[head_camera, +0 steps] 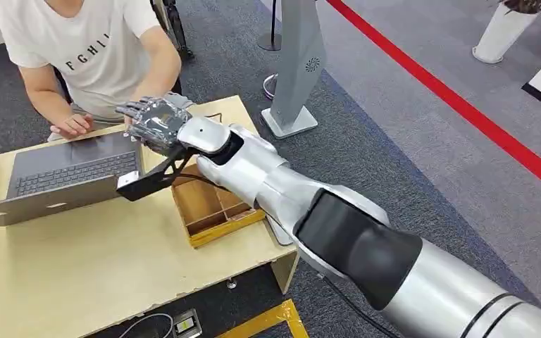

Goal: Pass the card to the sensor for recognition and then transmit it.

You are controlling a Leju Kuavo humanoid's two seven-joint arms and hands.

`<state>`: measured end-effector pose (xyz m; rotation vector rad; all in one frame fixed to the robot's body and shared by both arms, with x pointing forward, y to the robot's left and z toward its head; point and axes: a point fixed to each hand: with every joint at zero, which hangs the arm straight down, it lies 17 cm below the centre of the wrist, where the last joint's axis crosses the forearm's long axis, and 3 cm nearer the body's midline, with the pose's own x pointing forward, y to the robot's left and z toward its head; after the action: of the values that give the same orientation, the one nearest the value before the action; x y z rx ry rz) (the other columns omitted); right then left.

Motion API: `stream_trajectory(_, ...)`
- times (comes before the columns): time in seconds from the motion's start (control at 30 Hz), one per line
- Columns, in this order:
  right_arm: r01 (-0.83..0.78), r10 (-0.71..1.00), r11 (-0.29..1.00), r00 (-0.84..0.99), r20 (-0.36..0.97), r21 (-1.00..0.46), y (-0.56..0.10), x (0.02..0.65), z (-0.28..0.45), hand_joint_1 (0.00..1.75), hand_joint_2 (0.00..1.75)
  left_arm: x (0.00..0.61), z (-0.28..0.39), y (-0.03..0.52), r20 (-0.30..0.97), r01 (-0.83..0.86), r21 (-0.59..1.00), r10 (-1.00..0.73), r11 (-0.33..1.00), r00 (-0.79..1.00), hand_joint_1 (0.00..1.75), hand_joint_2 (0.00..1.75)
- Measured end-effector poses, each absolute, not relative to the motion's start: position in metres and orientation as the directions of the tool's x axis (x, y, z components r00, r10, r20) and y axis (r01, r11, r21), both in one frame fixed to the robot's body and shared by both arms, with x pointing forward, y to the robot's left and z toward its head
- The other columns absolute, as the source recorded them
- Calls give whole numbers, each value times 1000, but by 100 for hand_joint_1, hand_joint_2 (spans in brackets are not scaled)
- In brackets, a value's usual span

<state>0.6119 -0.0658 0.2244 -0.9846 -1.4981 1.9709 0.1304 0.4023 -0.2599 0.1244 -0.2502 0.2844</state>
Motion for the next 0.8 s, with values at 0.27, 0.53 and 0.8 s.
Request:
stream_trajectory(0.27,47,742,-282,-622,-249,-958,-70,613,221,0,0,130,-260,401,261,-293,81,263,953,929,0,0)
stream_trajectory(0.53,113,795,-225,-553,-250,-968,-80,625,243,0,0,130,-260,404,259,-325,85,294,942,920,0,0)
stream_trajectory(0.8,-66,934,-82,-354,-53,-995,-148,626,220,0,0,121,-262,405,227,-351,101,322,931,919,0,0)
